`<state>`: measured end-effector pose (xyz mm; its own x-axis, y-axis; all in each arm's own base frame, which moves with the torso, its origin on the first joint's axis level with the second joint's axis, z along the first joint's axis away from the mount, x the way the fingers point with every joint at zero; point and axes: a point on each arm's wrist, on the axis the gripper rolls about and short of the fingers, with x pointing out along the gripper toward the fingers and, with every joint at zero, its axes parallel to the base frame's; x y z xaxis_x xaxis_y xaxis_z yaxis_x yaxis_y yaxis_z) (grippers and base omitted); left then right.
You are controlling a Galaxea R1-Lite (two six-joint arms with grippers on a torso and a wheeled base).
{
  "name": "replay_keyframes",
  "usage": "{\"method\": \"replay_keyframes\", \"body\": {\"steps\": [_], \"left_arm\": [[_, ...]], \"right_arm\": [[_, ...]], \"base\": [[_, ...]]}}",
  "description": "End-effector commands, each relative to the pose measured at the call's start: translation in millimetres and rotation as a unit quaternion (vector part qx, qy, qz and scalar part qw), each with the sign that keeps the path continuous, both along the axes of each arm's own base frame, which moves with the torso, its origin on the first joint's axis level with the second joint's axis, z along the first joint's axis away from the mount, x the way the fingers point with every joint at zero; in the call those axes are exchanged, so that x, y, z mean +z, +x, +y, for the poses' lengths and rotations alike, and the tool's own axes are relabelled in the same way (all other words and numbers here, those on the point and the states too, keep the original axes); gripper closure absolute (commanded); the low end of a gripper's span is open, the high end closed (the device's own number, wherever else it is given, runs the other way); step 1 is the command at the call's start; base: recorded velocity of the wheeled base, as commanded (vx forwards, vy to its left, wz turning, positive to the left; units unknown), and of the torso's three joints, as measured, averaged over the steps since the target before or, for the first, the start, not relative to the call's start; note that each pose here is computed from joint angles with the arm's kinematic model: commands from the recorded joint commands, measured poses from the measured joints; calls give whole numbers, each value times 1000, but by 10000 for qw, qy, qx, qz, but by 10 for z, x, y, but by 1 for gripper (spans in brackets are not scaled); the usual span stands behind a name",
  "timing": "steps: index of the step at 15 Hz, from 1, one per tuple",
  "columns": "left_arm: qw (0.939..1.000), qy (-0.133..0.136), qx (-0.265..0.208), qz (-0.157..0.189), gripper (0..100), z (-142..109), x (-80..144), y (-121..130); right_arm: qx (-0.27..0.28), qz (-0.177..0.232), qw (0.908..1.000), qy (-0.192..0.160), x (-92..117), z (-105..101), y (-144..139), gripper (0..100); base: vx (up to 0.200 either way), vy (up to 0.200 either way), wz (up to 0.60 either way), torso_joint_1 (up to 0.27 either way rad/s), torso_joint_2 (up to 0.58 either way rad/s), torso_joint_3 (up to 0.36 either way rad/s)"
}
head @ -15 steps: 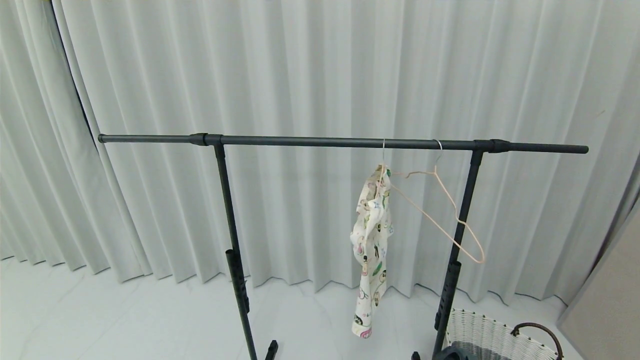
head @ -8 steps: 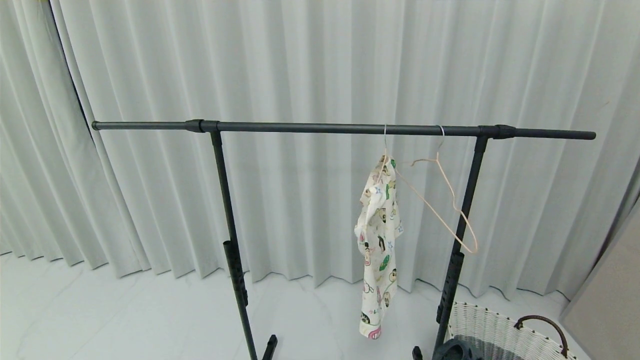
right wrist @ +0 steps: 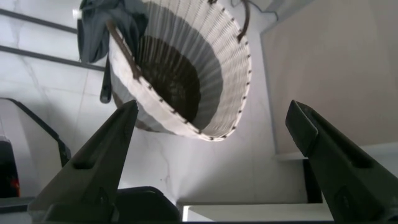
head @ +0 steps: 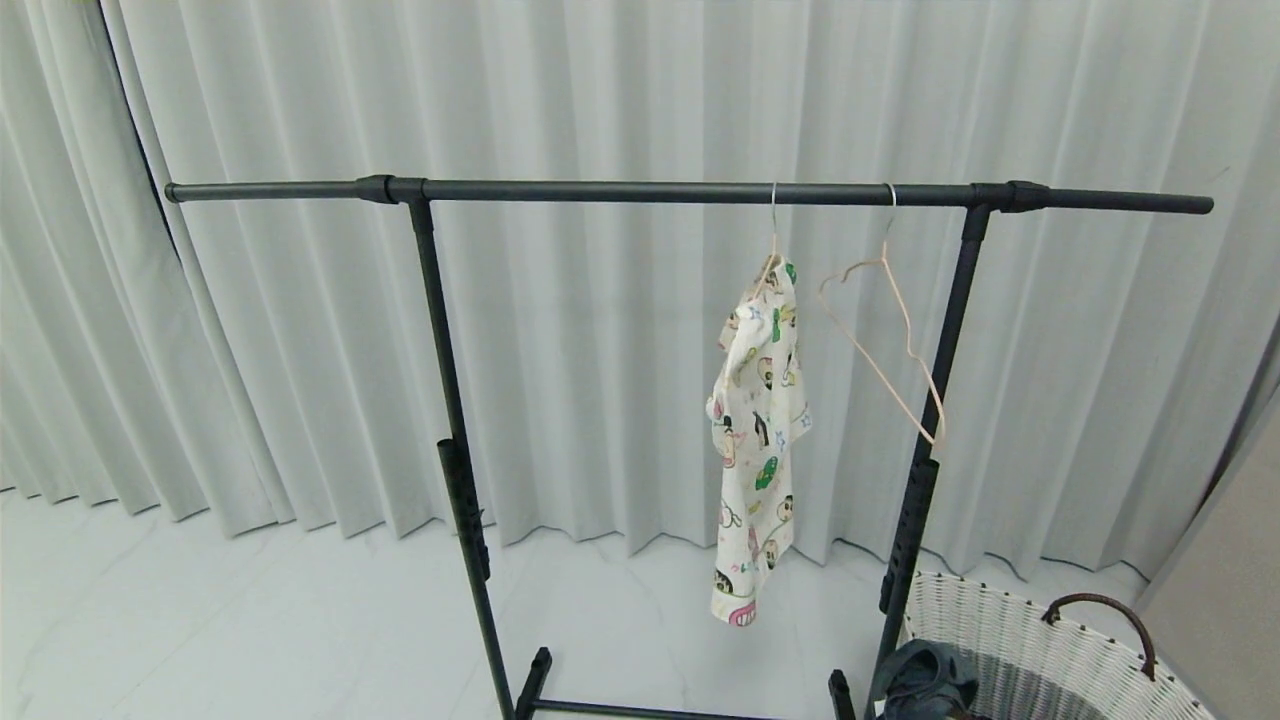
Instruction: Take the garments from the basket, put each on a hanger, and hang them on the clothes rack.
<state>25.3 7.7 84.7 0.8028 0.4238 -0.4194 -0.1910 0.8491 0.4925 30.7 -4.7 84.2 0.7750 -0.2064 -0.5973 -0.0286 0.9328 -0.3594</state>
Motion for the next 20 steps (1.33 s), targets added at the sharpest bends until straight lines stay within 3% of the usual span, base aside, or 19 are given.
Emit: {"method": "replay_keyframes", "body": {"steps": [1, 13, 20], "left_arm": [[10000, 11, 6, 17, 0, -1, 1, 4], [10000, 17, 1, 59, 0, -3, -5, 9], [9999, 34, -16, 122, 0, -6, -8, 20]], "right_arm": [[-8, 39, 10000, -3, -1, -1, 7, 0], [-38, 18, 10000, 11, 0, -1, 4, 0], [3, 104, 9999, 10, -6, 1, 16, 0]], "base": [[0, 0, 0, -246, 486, 256], [0, 0, 0, -225, 442, 222], [0, 0, 0, -31, 114, 45]]}}
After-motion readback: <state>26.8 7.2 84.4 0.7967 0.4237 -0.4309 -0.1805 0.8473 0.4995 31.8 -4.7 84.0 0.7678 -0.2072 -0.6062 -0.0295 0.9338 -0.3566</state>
